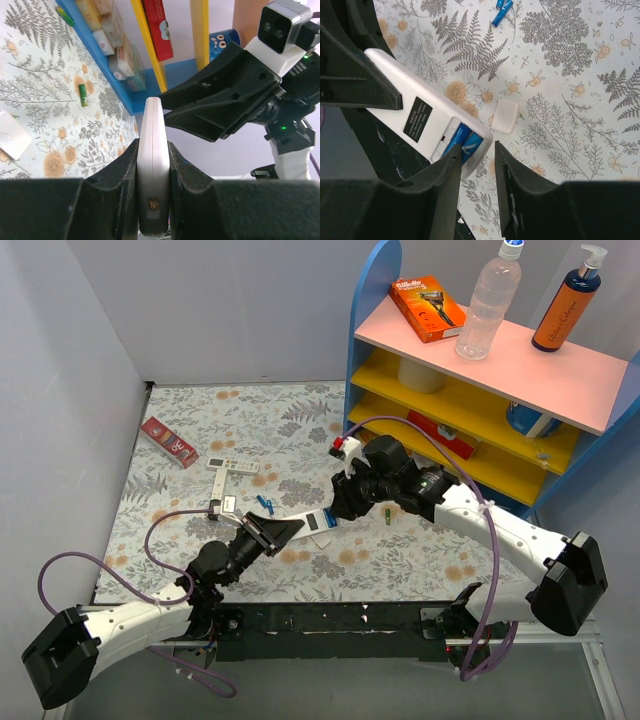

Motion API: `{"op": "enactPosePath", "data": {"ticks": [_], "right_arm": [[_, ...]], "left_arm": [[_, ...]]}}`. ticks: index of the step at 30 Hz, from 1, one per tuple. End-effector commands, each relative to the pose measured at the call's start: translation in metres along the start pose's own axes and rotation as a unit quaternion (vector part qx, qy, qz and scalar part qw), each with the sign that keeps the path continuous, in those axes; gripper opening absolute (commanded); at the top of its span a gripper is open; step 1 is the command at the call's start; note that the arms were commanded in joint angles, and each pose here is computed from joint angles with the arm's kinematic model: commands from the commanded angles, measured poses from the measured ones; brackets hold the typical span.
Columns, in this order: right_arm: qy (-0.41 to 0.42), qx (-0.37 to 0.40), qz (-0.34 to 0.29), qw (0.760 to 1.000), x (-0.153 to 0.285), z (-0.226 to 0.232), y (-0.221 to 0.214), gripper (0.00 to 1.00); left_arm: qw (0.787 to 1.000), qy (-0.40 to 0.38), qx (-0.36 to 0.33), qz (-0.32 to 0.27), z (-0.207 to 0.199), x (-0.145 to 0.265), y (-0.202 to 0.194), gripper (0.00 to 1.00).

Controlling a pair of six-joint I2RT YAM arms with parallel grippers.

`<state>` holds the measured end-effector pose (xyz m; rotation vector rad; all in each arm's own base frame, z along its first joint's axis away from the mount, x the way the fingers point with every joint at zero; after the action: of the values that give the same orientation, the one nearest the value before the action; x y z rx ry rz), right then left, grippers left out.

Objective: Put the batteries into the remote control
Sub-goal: Load the battery into the remote control.

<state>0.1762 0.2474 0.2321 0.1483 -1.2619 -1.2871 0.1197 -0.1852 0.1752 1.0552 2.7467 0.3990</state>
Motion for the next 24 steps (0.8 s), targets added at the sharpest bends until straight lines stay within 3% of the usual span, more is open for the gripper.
{"op": "enactPosePath", "data": {"ticks": [1, 8, 20, 24], "right_arm": [[0.012, -0.008, -0.05, 0.999, 0.013, 0.003, 0.009, 0.43], [0.057, -0.048, -0.08, 0.994, 0.026, 0.002, 0.002, 0.6], [0.136, -0.09, -0.092, 0.982, 0.022, 0.001, -0.01, 0.58], [0.141, -0.099, -0.088, 0.981, 0.019, -0.001, -0.012, 0.52]], "left_arm": [[1.0, -0.013, 0.023, -0.007, 0.007, 0.01, -0.001, 0.0], [1.0, -0.013, 0.025, -0.012, 0.007, 0.01, 0.0, 0.0], [0.999, -0.029, 0.034, -0.009, 0.001, 0.011, 0.0, 0.0], [0.999, -0.038, 0.035, -0.008, -0.002, 0.011, 0.001, 0.0]]}}
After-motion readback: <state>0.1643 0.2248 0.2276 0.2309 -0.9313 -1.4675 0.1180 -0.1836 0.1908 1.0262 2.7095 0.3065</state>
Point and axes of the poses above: each gripper's point midway between its finger pads, its own x axis back along the fingers, its own z axis along the line the jaws close on, y = z × x, the point moved 8 cm from there along x, back along the fingers, and after that the axes turned 5 degrees about -x, right-handed, at the moved point
